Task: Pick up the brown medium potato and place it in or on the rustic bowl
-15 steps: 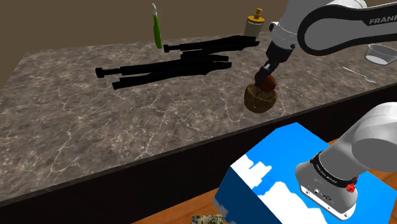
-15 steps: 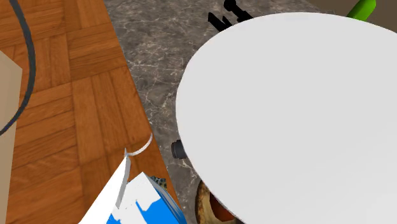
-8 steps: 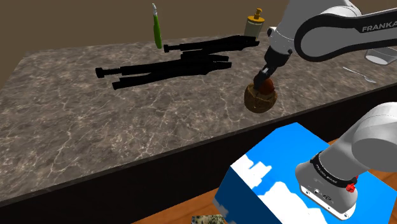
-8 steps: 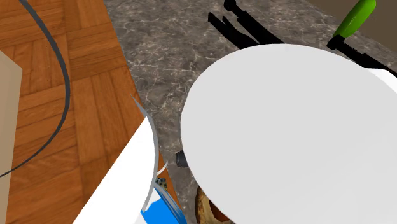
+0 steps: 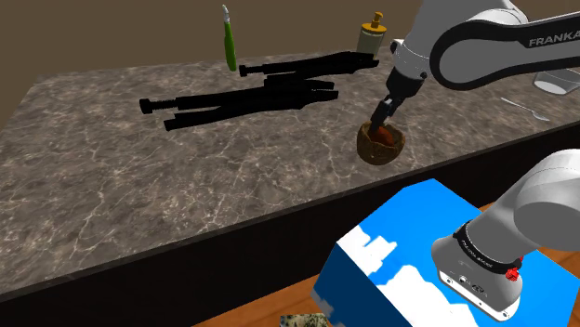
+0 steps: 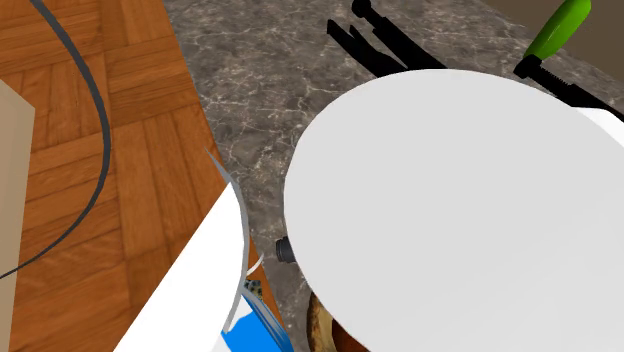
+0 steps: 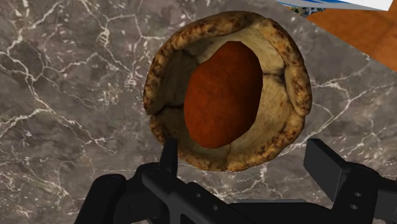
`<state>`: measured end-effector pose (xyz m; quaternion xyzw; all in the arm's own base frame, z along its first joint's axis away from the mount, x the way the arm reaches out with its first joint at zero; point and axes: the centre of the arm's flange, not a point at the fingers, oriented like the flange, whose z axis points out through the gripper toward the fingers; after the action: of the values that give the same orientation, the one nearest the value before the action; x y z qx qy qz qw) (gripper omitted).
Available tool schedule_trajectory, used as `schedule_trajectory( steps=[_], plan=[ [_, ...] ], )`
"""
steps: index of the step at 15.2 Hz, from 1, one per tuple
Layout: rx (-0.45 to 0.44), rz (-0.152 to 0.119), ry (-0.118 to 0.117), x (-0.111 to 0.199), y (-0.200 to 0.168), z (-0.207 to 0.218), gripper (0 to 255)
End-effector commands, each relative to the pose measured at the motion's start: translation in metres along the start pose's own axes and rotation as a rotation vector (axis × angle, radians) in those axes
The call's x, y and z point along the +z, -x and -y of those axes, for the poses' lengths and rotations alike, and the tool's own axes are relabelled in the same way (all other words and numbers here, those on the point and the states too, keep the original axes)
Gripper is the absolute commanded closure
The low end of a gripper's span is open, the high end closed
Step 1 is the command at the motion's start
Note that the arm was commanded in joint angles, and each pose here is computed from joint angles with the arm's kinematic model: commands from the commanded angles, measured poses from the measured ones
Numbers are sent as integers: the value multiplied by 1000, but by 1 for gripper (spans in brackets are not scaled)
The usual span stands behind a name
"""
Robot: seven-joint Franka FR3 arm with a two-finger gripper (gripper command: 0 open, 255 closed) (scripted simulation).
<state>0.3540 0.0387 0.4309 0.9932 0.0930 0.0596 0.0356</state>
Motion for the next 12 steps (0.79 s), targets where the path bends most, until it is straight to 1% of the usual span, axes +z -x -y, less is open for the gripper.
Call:
schedule_trajectory(
  steps=[1, 5, 12],
  plan=[
    [0, 0, 0, 0, 0, 0, 0],
    [0, 0, 0, -50, 0, 0, 0],
    [0, 0, 0, -50, 0, 0, 0]
  ],
)
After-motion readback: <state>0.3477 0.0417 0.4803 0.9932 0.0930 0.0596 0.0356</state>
